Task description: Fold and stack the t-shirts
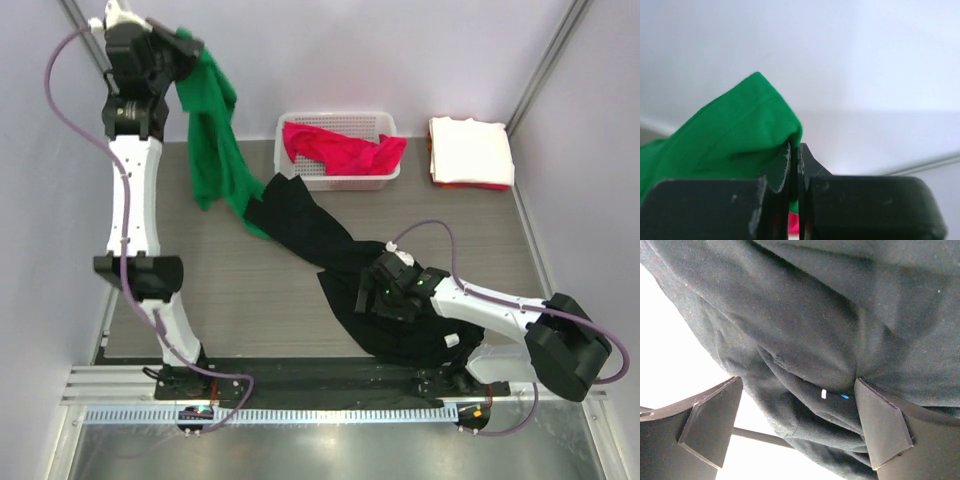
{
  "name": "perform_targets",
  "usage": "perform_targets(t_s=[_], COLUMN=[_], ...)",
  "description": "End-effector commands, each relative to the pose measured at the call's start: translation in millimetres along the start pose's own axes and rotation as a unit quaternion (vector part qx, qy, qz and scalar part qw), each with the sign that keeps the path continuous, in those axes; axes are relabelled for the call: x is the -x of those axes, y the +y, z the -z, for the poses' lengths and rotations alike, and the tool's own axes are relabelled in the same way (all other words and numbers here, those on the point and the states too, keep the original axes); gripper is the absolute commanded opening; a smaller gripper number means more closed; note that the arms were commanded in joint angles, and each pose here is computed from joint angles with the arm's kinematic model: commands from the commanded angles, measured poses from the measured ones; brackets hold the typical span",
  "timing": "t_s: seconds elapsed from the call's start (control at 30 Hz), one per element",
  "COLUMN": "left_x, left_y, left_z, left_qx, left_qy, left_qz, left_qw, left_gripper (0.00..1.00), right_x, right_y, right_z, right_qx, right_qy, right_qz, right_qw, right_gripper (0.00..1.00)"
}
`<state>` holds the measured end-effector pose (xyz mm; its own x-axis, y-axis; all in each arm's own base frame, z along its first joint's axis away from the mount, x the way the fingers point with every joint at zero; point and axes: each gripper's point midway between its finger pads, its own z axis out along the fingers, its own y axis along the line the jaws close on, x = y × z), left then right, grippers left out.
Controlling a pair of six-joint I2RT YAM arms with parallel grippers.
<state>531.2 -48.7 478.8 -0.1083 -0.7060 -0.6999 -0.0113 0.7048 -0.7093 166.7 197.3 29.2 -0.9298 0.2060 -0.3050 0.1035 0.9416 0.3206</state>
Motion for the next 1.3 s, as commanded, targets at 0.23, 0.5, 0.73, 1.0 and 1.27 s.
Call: perform_targets(t_s=[0.23,0.5,0.73,1.0,1.27], left_x=[-67,-281,-273,-92,-130], left_y=[-148,-163,-128,13,221], left_z=[-86,-118,-78,-46,-35], left_qx=[-0.301,-0.296,-0.24,0.018,0.177], left_qy=[-0.04,0.111,0.207,0.052,0.154], left_qz=[0.14,0.168,0.045,-0.023,0.032], left_qw=[0.942,0.934,0.947,0.998,0.971], left_gripper=[0.0,0.38,1.0,1.0,1.0], right_x=[-28,-33,-29,-23,-21], right_y=[-1,-12,-3,10,15], right_z=[-9,-16,-15,-14,-8], right_qx=[-0.014,-0.026,-0.017,-0.009,-0.005], right_qy=[0.029,0.031,0.034,0.035,0.034], right_qz=[-0.001,0.01,0.021,0.03,0.03], right_qw=[0.999,0.999,0.999,0.999,0.999], right_gripper=[1.0,1.0,1.0,1.0,1.0])
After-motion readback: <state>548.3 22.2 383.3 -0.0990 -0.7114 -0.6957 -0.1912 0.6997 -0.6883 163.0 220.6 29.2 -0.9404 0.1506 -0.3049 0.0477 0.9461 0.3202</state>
